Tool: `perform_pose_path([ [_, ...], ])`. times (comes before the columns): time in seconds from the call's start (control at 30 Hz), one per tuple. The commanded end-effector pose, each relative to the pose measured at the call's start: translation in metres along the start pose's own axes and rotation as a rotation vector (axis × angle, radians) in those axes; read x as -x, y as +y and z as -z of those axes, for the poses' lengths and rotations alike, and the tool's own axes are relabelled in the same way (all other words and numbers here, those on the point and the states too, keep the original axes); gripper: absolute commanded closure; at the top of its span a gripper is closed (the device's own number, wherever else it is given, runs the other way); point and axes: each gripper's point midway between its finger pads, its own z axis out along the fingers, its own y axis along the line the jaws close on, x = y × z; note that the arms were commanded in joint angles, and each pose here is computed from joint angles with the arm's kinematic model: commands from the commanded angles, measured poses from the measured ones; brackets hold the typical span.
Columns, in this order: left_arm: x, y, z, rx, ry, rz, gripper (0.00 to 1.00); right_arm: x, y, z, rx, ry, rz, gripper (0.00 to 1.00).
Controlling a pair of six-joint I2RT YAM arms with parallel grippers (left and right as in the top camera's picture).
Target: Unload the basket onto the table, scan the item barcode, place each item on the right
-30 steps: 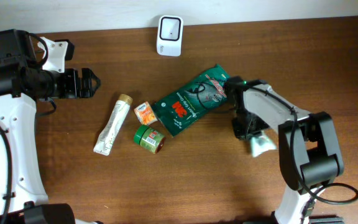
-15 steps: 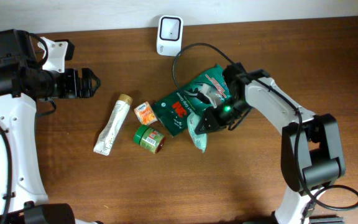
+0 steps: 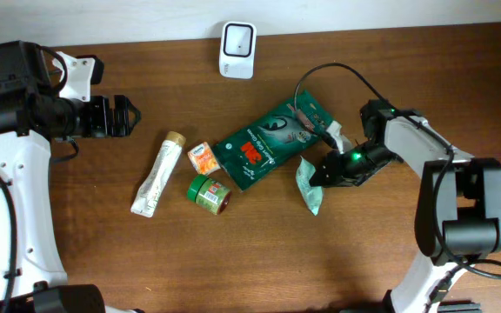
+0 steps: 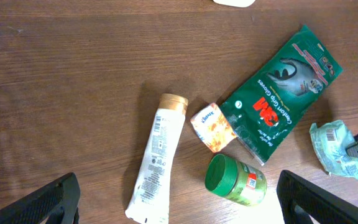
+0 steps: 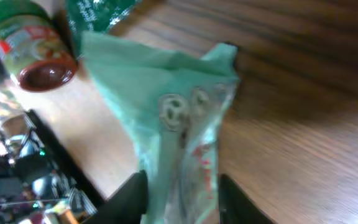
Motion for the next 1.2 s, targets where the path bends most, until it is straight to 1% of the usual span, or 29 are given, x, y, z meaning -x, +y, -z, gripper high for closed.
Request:
perform_pose_path([
  [0.0,0.006,-0.003,0.010,-0.001,-0.033,-0.025,0.01,-0.003,-0.026,0.012,-0.088,-0.012,-0.037,0.59],
  [0.07,0.006,-0.003,0.010,-0.002,-0.033,-0.025,0.01,0.001,-0.041,0.029,-0.127,-0.044,-0.100,0.58],
  [0.13,0.006,-0.003,0.010,-0.001,-0.033,-0.025,0.01,0.009,-0.042,0.048,-0.123,-0.076,-0.128,0.58],
  [0.2,0.006,-0.003,0.010,-0.002,-0.033,-0.025,0.01,0.018,-0.033,0.068,-0.125,-0.095,-0.128,0.57],
  [0.3,0.006,-0.003,0.010,-0.002,-0.033,-0.025,0.01,0.028,-0.012,0.080,-0.131,-0.094,-0.089,0.57],
  [0.37,0.006,-0.003,0.010,-0.001,-0.033,-0.025,0.01,0.033,0.006,0.068,-0.138,-0.073,-0.069,0.66],
  [0.4,0.006,-0.003,0.010,-0.001,-0.033,-0.025,0.01,0.033,0.009,0.057,-0.176,-0.051,-0.060,0.77],
  [0.43,0.006,-0.003,0.010,-0.002,-0.033,-0.025,0.01,0.032,-0.001,0.051,-0.283,-0.040,-0.114,0.87],
  [0.5,0.006,-0.003,0.010,-0.002,-0.034,-0.025,0.01,0.030,-0.034,0.057,-0.569,-0.074,-0.296,0.91],
  [0.53,0.006,-0.003,0.010,-0.002,-0.033,-0.025,0.01,0.028,-0.049,0.066,-0.695,-0.110,-0.381,0.96],
  [0.57,0.006,-0.003,0.010,-0.002,-0.033,-0.025,0.01,0.028,-0.059,0.075,-0.792,-0.155,-0.443,0.96],
  [0.6,0.006,-0.003,0.010,-0.001,-0.033,-0.025,0.01,0.032,-0.063,0.078,-0.818,-0.176,-0.443,0.96],
  [0.73,0.006,-0.003,0.010,-0.001,-0.033,-0.025,0.01,0.045,-0.067,0.076,-0.816,-0.213,-0.404,0.96],
  [0.87,0.006,-0.003,0.010,-0.002,-0.033,-0.025,0.01,0.047,-0.074,0.054,-0.789,-0.153,-0.325,0.96],
  [0.93,0.006,-0.003,0.010,-0.002,-0.034,-0.025,0.01,0.044,-0.077,0.037,-0.741,-0.103,-0.267,0.96],
  [1.03,0.006,-0.003,0.010,-0.002,-0.033,-0.025,0.01,0.048,-0.063,0.011,-0.605,-0.048,-0.142,0.96],
  [1.17,0.006,-0.003,0.010,-0.001,-0.033,-0.025,0.01,0.051,-0.015,-0.018,-0.365,0.005,0.098,0.96],
])
